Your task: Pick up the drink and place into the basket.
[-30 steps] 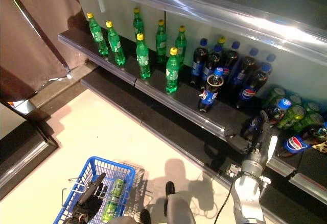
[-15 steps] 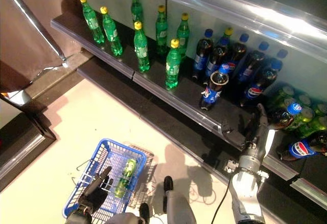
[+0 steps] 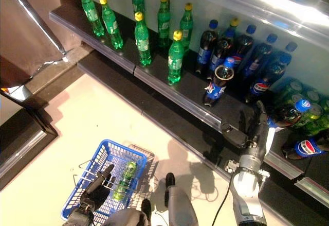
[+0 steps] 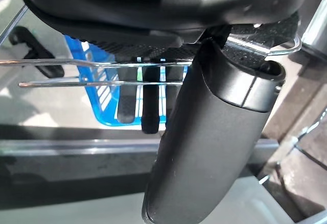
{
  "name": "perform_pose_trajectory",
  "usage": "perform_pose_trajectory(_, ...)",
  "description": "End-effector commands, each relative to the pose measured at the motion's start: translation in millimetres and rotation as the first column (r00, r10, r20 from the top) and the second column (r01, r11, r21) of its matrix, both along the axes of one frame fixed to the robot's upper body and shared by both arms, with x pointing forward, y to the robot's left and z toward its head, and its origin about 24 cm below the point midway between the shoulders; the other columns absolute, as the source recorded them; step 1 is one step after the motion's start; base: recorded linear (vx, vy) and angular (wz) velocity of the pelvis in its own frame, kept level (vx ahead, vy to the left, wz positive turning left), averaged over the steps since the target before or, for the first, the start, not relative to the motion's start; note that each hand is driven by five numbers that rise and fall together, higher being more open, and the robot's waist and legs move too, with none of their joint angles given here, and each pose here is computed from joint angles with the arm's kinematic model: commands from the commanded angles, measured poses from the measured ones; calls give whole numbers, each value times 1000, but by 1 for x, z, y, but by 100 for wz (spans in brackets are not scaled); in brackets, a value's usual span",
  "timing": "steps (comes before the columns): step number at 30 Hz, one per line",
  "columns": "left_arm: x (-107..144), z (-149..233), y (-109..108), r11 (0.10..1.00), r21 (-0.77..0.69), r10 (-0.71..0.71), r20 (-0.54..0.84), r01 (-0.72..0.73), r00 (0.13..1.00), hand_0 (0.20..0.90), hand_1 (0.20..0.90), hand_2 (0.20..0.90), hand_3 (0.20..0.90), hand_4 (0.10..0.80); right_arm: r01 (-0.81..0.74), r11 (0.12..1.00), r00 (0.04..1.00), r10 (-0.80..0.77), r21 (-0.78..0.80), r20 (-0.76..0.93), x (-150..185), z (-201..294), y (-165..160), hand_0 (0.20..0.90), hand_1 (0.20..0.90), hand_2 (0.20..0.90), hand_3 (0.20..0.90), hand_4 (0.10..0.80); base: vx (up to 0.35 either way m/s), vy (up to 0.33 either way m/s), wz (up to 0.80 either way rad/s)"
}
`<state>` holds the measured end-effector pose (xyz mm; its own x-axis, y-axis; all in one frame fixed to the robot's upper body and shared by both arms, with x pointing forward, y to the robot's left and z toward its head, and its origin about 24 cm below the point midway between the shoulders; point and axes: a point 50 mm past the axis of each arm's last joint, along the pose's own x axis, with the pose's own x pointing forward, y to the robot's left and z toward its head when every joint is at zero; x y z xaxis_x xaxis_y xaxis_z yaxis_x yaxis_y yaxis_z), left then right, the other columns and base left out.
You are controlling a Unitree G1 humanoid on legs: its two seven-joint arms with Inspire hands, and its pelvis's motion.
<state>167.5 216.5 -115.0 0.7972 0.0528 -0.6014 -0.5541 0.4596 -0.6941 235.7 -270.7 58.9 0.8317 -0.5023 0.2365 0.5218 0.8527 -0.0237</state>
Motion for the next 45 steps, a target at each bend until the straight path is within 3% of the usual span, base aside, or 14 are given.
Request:
perform_pose_trajectory(1, 48, 59, 32, 993, 120, -33, 362, -11, 931, 300, 300, 300, 200, 100, -11, 993, 930, 53, -117, 364, 17, 84, -6, 900, 900, 900, 900, 800, -139, -29, 9)
perform_pose_trajectory(14, 96, 103, 27, 994, 101, -11, 543, -52, 840, 300, 300, 300, 200, 100, -28, 993, 809, 90, -115, 581, 51, 153, 14, 900, 900, 900, 900, 800, -128, -47, 4)
perform_pose_trajectory(25, 99, 112, 22, 995, 75, 4, 586, -60, 810, 300, 300, 300, 200, 100, 15, 988, 721, 94, -151, 687, 47, 199, 10, 900, 900, 900, 900, 800, -49, -7, -7)
perform_pose_trajectory(38, 97, 108, 18, 997, 64, -1, 572, -43, 820, 300, 300, 300, 200, 100, -38, 991, 736, 112, -125, 668, 54, 213, 4, 900, 900, 900, 900, 800, 18, 4, -1)
perform_pose_trajectory(45, 96, 106, 18, 997, 66, -12, 562, -31, 827, 300, 300, 300, 200, 100, 40, 995, 765, 28, -90, 643, 62, 217, -11, 900, 900, 900, 900, 800, 18, 1, 1)
